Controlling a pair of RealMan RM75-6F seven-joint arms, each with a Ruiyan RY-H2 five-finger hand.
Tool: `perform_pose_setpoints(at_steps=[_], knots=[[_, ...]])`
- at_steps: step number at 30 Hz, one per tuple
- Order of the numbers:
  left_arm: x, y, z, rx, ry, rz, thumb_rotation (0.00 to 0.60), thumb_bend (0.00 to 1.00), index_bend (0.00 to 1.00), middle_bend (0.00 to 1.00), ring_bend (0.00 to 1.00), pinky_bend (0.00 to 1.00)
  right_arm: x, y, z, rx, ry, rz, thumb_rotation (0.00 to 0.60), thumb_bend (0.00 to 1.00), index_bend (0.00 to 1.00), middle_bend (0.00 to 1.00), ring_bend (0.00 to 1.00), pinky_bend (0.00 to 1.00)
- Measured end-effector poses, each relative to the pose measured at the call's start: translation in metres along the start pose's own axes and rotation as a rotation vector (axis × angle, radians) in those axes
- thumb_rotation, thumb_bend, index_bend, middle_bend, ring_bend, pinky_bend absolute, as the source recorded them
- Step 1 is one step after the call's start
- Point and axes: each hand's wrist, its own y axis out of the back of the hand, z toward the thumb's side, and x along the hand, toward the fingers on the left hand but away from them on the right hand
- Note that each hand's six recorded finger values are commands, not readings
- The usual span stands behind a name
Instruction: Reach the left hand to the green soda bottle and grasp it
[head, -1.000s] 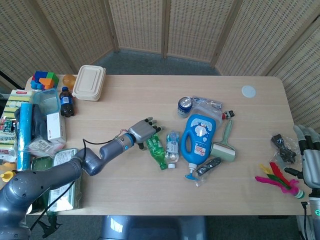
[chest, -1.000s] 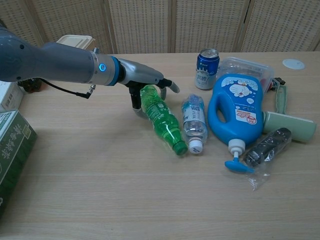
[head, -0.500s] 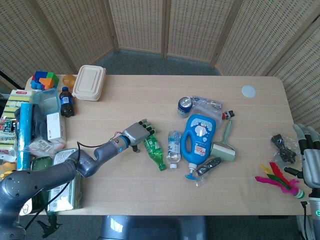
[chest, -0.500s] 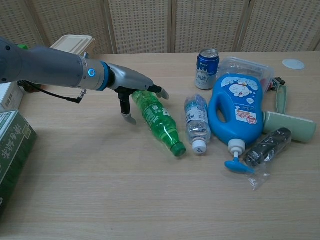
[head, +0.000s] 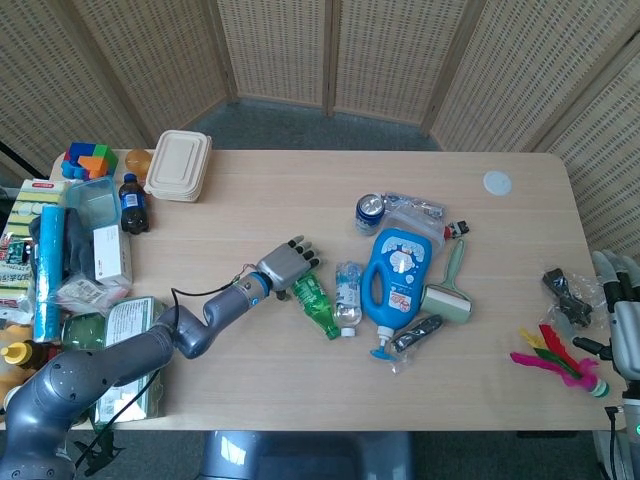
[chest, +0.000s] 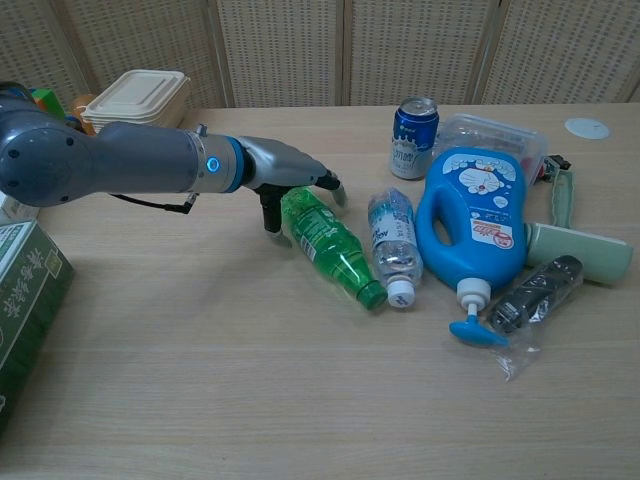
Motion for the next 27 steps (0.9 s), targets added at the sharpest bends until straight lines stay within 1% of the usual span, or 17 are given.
perform_pose_setpoints(at_steps=[3,6,9,11,12,14,16,18,20,23,27], knots=[[0.004,-0.002,0.005,0.009,-0.001,0.013,0.6,0.34,0.31,0.13,0.01,0.0,0.001,0.001,-0.001,-0.004,-0.003,0.0,0.418,0.32,0.0,0.0,0.0,0.0],[0.007,-0.004,0.009,0.028,-0.005,0.015,0.6,0.35,0.35,0.17,0.05,0.0,0.002,0.002,-0.002,-0.007,-0.004,-0.005,0.42,0.32,0.0,0.0,0.0,0.0],[0.008,-0.003,0.012,0.034,-0.006,0.03,0.6,0.37,0.4,0.23,0.13,0.0,0.003,0.003,-0.003,-0.01,-0.004,-0.007,0.419,0.32,0.0,0.0,0.0,0.0],[0.009,-0.003,0.012,0.035,-0.003,0.041,0.6,0.38,0.45,0.31,0.21,0.02,0.004,0.004,-0.003,-0.015,-0.005,-0.007,0.417,0.32,0.0,0.0,0.0,0.0],[0.009,-0.002,0.012,0.036,-0.001,0.048,0.6,0.39,0.47,0.35,0.26,0.05,0.004,0.004,-0.003,-0.017,-0.005,-0.008,0.418,0.32,0.0,0.0,0.0,0.0],[0.009,-0.001,0.012,0.037,0.001,0.062,0.6,0.41,0.55,0.45,0.37,0.16,0.004,0.005,-0.003,-0.017,-0.004,-0.012,0.421,0.32,0.0,0.0,0.0,0.0],[0.009,0.001,0.011,0.029,0.006,0.084,0.6,0.42,0.6,0.5,0.44,0.24,0.004,0.005,-0.003,-0.018,-0.003,-0.012,0.418,0.32,0.0,0.0,0.0,0.0],[0.008,0.003,0.01,0.019,0.01,0.106,0.6,0.43,0.65,0.55,0.48,0.29,0.004,0.005,-0.003,-0.018,-0.003,-0.011,0.417,0.32,0.0,0.0,0.0,0.0],[0.007,0.003,0.01,0.009,0.012,0.118,0.6,0.43,0.69,0.59,0.51,0.33,0.004,0.005,-0.003,-0.022,-0.001,-0.01,0.417,0.32,0.0,0.0,0.0,0.0],[0.005,0.002,0.008,-0.016,0.013,0.127,0.6,0.43,0.7,0.61,0.53,0.34,0.004,0.004,-0.002,-0.022,0.0,-0.008,0.417,0.32,0.0,0.0,0.0,0.0],[0.0,0.013,0.004,-0.065,0.012,0.173,0.6,0.43,0.7,0.61,0.53,0.34,0.003,0.003,0.0,-0.026,0.006,-0.005,0.42,0.32,0.0,0.0,0.0,0.0]])
